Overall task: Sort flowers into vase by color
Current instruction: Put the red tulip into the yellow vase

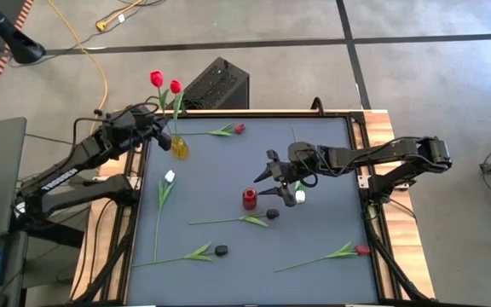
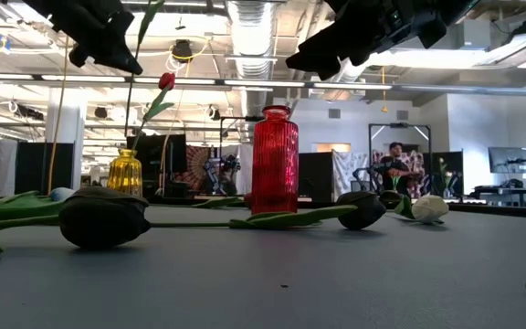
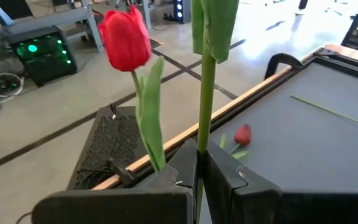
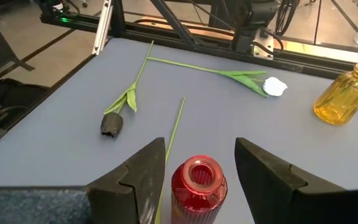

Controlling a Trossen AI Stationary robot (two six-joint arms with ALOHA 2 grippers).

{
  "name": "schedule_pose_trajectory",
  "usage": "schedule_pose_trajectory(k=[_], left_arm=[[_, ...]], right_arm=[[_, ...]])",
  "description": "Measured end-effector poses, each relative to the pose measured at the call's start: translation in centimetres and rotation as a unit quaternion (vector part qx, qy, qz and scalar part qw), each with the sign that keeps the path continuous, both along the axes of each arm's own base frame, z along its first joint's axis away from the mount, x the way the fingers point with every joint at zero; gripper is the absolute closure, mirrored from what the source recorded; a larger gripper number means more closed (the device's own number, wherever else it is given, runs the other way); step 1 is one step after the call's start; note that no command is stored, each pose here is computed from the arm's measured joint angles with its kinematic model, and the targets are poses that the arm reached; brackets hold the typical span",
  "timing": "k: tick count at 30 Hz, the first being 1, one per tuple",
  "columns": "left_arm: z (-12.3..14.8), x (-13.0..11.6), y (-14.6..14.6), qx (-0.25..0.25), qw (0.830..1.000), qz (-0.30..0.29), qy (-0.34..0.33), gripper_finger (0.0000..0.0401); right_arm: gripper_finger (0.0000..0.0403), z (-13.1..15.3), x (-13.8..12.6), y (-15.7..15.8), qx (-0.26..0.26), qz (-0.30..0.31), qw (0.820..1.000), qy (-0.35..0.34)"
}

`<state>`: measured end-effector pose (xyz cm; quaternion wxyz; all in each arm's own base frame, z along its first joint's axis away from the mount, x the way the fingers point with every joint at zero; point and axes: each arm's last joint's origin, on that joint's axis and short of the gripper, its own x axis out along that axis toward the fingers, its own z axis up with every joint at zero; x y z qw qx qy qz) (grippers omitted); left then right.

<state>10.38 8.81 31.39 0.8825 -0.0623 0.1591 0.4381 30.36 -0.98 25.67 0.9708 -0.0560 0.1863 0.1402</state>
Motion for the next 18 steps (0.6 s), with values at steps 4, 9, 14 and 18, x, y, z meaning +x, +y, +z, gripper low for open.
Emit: schedule_pose_trajectory(k=[4, 9, 14, 18], left_arm=[[-0.7, 0.2, 0.5, -0.005, 1.0, -0.01, -0.012, 0.0401], [-2.4, 0.0, 1.0, -0.013, 1.0, -0.001, -0.013, 0.0401], [-3.1, -0.4, 1.2, -0.021, 1.0, 0.009, -0.016, 0.0401], [-3.1, -0.7, 1.2, -0.023, 1.0, 0.004, -0.019, 0.0401]], right_arm=[[0.0185, 0.0, 0.0, 0.0, 0.0, 0.0, 1.0, 0.0], [0.0185, 0.0, 0.0, 0.0, 0.0, 0.0, 1.0, 0.0], [0.0184, 0.0, 0.0, 0.0, -0.001, 0.0, 1.0, 0.001], [0.0184, 0.0, 0.0, 0.0, -0.002, 0.0, 1.0, 0.001]])
